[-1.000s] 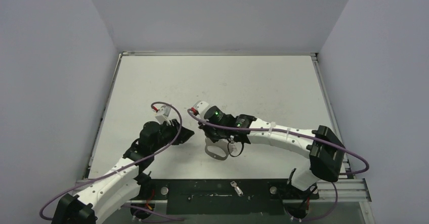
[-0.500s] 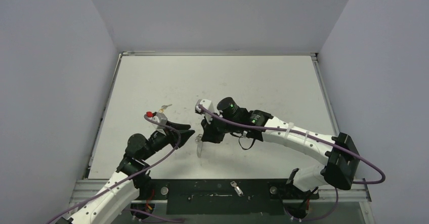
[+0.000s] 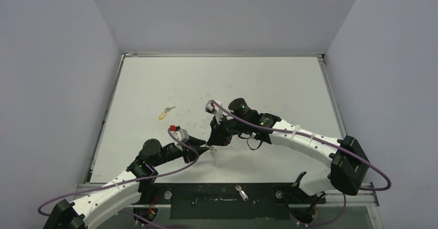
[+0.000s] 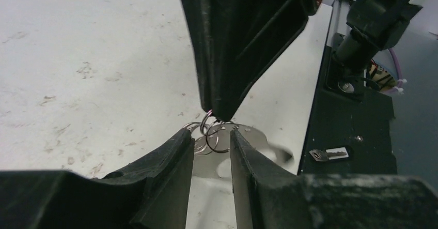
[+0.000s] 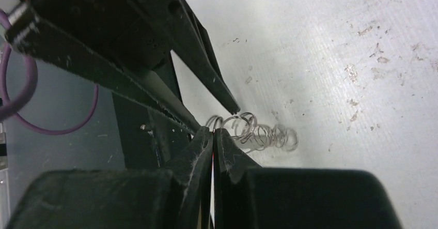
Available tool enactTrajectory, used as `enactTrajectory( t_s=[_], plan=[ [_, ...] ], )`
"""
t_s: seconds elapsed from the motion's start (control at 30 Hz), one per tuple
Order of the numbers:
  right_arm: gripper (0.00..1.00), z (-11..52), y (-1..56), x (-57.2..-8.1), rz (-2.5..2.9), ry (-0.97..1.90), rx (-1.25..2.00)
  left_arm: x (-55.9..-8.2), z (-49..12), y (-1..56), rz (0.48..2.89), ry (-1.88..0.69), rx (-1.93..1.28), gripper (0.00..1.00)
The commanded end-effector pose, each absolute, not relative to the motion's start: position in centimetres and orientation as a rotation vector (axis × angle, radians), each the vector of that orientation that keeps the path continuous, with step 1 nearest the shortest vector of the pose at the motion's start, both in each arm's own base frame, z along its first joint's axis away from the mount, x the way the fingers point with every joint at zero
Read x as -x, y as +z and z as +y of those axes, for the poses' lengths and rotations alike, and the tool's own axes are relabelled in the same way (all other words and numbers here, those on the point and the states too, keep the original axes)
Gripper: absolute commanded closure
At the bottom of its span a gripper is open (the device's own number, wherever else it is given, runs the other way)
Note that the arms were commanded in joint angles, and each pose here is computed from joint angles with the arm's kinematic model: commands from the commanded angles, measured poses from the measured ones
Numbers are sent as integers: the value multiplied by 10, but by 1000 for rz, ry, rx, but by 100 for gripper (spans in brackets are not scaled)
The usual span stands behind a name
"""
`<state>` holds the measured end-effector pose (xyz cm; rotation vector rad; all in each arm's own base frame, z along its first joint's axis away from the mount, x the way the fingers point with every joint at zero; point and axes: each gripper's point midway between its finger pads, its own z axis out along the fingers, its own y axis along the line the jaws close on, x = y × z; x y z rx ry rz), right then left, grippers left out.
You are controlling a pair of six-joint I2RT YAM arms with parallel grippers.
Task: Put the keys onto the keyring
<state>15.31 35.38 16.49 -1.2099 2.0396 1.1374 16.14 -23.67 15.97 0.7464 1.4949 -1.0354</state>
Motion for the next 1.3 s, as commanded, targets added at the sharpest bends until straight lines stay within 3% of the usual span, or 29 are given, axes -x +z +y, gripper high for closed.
enactTrajectory(
  t_s=[0.0,0.17,0.3,0.57,1.27],
  plan=[
    [100,372,199,-155,1892,1289,1165,-151,-252,165,1366,-965,-875,70],
    [100,368,198,-164,1909,1293,1116,-139,-264,157,1360,-969,-956,79],
    [100,367,199,-165,1894,1319,1104,-139,-264,153,1379,-948,-951,80],
    [100,357,205,-162,1813,1338,1153,-145,-247,166,1322,-848,-916,63],
    [100,338,217,-145,1405,1218,1374,-169,-218,185,1288,-616,-833,67]
  ],
)
